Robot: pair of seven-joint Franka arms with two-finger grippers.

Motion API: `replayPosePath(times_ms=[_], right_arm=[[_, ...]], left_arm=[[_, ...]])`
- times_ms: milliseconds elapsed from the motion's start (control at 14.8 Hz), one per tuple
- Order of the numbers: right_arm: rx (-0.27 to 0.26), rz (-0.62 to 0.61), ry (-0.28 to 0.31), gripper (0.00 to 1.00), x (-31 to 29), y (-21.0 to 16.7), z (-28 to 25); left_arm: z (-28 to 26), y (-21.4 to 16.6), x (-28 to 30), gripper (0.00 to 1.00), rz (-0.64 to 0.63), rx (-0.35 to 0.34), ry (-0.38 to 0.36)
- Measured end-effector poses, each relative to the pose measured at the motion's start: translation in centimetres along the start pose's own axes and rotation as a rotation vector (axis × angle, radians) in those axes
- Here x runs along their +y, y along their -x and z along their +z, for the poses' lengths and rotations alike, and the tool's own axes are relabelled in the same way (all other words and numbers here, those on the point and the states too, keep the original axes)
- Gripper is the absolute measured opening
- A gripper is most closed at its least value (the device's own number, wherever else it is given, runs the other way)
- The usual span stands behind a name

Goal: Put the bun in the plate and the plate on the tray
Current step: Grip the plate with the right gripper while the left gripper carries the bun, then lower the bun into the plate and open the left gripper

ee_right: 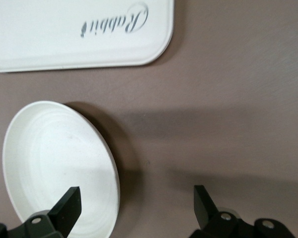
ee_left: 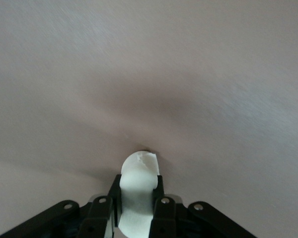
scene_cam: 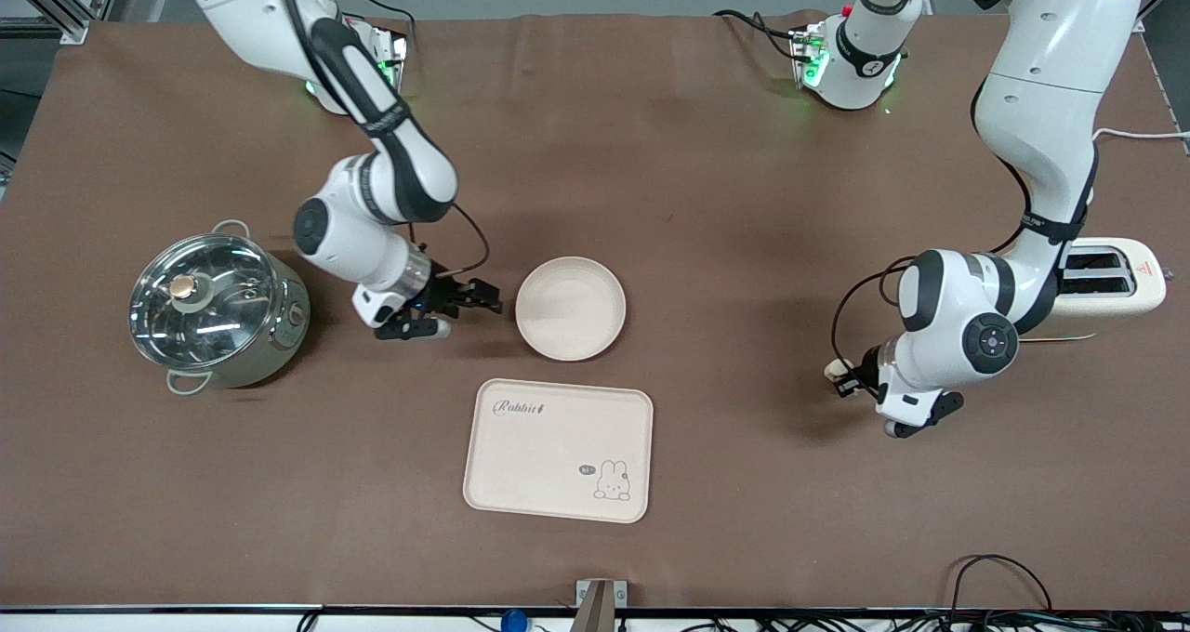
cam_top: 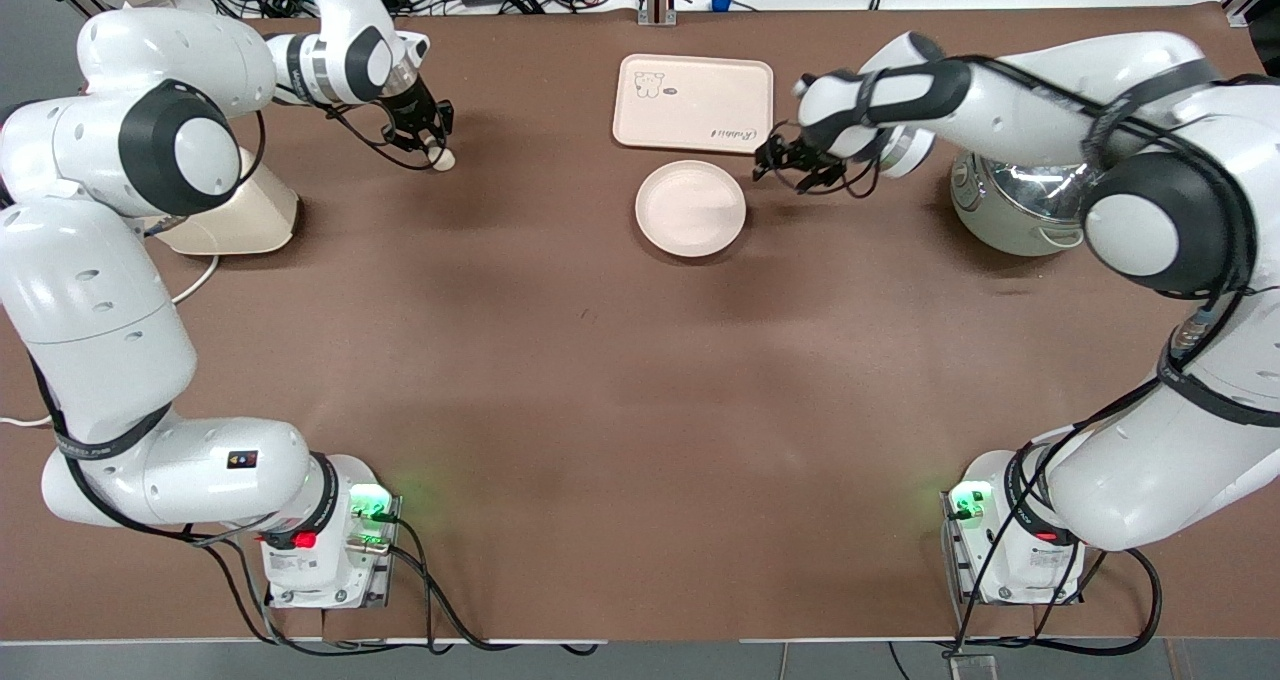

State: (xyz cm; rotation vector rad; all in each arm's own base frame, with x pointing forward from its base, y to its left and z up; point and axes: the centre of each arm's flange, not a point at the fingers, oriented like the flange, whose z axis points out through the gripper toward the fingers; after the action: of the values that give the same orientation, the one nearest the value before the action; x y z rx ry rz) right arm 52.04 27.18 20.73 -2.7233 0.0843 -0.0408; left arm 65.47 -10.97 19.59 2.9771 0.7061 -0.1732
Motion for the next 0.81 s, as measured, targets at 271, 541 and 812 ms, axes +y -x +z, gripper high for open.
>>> replayPosePath(times_ms=[271,541,812], right_arm=[[0.005,0.014,-0.003,0.98,-1.9,2.3,3.3],[0.009,0.012,-0.004,0.90,-2.2,2.3,3.3],[0.009,0.015,-0.002,0.63,-2.0,2.2,3.4]], left_arm=[[-3.1,6.6,8.3,0.27,-0.070,-0.029,0.022],[-5.6,15.2,17.1,0.27,-0.157,-0.061,0.085],[-4.1,23.9,24.3,0.28,-0.201,-0.085,0.088]])
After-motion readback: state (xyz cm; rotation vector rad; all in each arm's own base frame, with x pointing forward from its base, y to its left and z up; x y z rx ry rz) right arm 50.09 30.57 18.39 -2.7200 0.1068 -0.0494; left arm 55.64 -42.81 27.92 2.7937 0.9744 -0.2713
